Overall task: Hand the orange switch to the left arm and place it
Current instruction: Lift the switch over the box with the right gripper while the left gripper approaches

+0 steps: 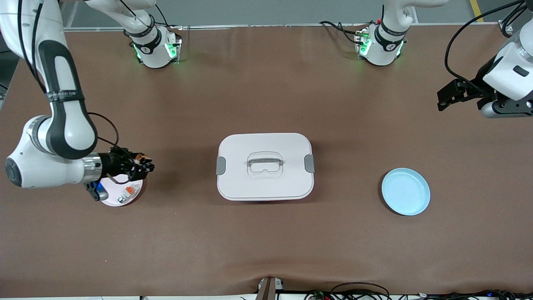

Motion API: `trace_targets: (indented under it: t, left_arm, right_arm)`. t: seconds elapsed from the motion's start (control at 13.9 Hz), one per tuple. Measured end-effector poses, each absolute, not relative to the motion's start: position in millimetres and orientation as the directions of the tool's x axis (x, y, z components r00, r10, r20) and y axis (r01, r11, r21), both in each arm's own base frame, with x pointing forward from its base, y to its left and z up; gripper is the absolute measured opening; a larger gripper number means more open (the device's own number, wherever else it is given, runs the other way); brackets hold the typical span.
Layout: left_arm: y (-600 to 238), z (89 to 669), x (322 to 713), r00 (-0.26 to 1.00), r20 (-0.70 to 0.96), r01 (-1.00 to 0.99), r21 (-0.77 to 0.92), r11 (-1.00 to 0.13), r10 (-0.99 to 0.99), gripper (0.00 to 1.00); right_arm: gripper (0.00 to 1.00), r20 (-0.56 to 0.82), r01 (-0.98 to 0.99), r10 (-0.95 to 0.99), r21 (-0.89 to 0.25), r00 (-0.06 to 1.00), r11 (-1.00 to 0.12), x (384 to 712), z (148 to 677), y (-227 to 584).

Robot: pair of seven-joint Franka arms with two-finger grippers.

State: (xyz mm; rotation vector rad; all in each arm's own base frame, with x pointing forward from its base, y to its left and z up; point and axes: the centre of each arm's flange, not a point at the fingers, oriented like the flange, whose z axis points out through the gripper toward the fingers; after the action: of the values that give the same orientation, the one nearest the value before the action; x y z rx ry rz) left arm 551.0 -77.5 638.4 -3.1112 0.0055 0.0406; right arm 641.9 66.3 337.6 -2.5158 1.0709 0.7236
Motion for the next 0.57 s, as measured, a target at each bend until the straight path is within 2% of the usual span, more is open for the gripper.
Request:
trace_targets:
  t: [0.57]
  left_arm:
    - [-86.3,625.7,558.8,0.999,-0.044,-0.009,0.018,-1.000,-0.010,1.00]
  right_arm:
    - [0.73,-0.673,-0.917,-0.681,0.010,0.288,-0.398,636.0,428.9,203.5]
